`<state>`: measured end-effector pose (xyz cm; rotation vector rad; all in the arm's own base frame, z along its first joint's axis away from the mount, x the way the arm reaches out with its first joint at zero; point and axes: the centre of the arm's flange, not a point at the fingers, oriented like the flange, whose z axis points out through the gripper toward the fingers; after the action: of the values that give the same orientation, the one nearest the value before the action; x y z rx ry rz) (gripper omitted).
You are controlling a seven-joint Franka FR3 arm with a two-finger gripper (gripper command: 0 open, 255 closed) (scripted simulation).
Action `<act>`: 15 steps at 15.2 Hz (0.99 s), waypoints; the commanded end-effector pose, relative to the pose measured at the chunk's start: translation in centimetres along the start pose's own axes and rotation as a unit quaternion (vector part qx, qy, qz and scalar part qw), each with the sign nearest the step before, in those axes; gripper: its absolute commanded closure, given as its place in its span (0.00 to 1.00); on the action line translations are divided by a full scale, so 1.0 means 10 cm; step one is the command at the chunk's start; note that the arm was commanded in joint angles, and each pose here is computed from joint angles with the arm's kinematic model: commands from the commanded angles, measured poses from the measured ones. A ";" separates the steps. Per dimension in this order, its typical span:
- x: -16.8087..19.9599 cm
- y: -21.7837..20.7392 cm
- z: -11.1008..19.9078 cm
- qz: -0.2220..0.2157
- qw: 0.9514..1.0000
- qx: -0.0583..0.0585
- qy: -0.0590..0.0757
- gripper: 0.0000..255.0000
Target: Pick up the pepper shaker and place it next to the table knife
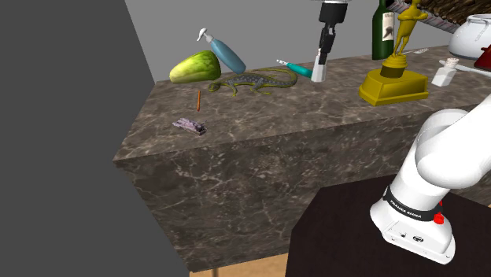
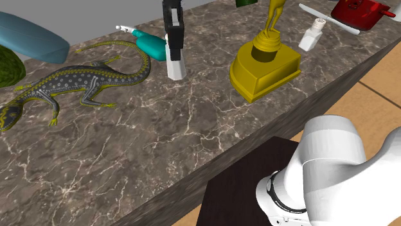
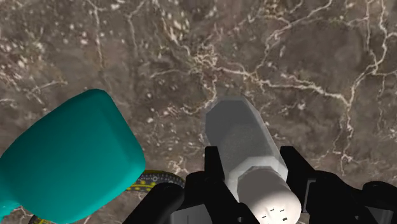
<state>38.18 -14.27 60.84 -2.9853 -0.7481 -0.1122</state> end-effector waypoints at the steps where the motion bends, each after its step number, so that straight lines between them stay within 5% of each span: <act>1: 0.01 -0.01 -0.10 0.000 1.000 0.000 0.000 1.00; 15: 0.08 -0.05 -0.84 0.000 1.000 0.000 0.000 1.00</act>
<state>38.14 -14.08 68.75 -2.9853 -0.7481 -0.1123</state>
